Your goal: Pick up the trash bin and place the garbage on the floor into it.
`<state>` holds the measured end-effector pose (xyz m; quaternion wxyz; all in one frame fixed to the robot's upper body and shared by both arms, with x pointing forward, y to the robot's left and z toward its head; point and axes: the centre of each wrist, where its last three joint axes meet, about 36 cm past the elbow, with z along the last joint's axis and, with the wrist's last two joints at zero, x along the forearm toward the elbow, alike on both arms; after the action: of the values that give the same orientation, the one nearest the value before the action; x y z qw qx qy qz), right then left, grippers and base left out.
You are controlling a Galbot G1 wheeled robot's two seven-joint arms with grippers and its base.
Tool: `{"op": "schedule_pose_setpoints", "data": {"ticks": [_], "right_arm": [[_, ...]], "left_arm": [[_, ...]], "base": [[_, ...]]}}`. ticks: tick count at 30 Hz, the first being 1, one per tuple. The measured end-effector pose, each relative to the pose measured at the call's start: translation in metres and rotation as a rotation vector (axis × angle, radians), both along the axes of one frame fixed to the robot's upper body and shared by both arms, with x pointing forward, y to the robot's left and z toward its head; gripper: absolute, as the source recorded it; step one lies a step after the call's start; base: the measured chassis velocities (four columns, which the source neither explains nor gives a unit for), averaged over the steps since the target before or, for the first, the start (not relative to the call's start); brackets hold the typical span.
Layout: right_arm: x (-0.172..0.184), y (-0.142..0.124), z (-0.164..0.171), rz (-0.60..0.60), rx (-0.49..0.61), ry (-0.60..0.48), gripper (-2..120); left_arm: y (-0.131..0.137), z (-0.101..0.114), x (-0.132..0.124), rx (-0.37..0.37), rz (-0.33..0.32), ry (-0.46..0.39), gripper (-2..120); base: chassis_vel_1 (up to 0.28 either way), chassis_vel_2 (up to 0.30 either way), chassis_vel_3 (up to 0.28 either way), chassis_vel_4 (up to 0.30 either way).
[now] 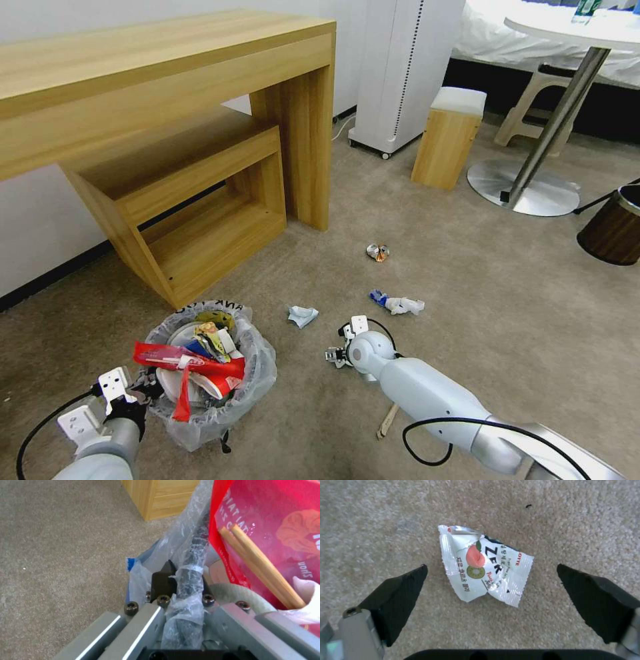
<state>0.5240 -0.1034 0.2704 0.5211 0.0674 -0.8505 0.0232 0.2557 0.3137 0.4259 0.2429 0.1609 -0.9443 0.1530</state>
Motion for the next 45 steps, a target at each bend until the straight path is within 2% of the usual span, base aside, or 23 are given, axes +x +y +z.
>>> {"op": "schedule_pose_setpoints", "data": {"ticks": [9, 12, 14, 15, 17, 18, 21, 32, 34, 35, 36, 38, 45], "right_arm": [[0.001, 0.004, -0.006, 0.013, -0.008, -0.020, 88], [0.000, 0.004, -0.009, 0.019, -0.016, -0.035, 82], [-0.001, 0.004, -0.011, 0.022, -0.022, -0.035, 73], [-0.001, 0.004, -0.011, 0.022, -0.022, -0.035, 73], [-0.004, 0.003, -0.018, 0.029, -0.035, -0.041, 60], [-0.004, 0.003, -0.018, 0.029, -0.035, -0.041, 60], [-0.008, 0.003, -0.022, 0.035, -0.043, -0.046, 43], [-0.015, 0.006, -0.026, 0.052, -0.052, -0.059, 28], [-0.015, 0.008, -0.024, 0.057, -0.049, -0.065, 20], [-0.015, 0.008, -0.024, 0.057, -0.049, -0.065, 20], [-0.016, 0.006, -0.020, 0.063, -0.045, -0.074, 10], [-0.018, 0.004, -0.014, 0.070, -0.038, -0.085, 2], [-0.026, -0.014, 0.011, 0.072, -0.015, -0.128, 0]], "left_arm": [[-0.001, -0.001, -0.001, -0.003, 0.002, 0.001, 0], [-0.001, -0.001, -0.001, -0.003, 0.003, 0.000, 0], [-0.001, -0.002, -0.001, -0.005, 0.004, 0.000, 0], [-0.001, -0.002, -0.001, -0.005, 0.004, 0.000, 0], [-0.002, -0.002, -0.002, -0.007, 0.003, 0.000, 0], [-0.002, -0.002, -0.002, -0.007, 0.003, 0.000, 0], [-0.003, -0.003, -0.002, -0.007, 0.002, -0.001, 0], [-0.006, -0.004, -0.002, -0.011, 0.000, -0.007, 0], [-0.006, -0.004, -0.001, -0.011, 0.000, -0.008, 0], [-0.006, -0.004, -0.001, -0.011, 0.000, -0.008, 0], [-0.006, -0.004, -0.001, -0.011, 0.000, -0.008, 0], [-0.006, -0.005, -0.001, -0.010, 0.000, -0.007, 0], [-0.003, -0.009, 0.003, -0.006, 0.003, 0.000, 0]], "base": [[0.000, 0.000, 0.000, 0.000], [0.000, 0.000, 0.000, 0.000], [0.000, 0.000, 0.000, 0.000], [0.000, 0.000, 0.000, 0.000], [0.000, 0.000, 0.000, 0.000], [0.000, 0.000, 0.000, 0.000], [0.000, 0.000, 0.000, 0.000], [0.000, 0.000, 0.000, 0.000], [0.000, 0.000, 0.000, 0.000], [0.000, 0.000, 0.000, 0.000], [0.000, 0.000, 0.000, 0.000], [0.000, 0.000, 0.000, 0.000], [0.000, 0.000, 0.000, 0.000]]}}
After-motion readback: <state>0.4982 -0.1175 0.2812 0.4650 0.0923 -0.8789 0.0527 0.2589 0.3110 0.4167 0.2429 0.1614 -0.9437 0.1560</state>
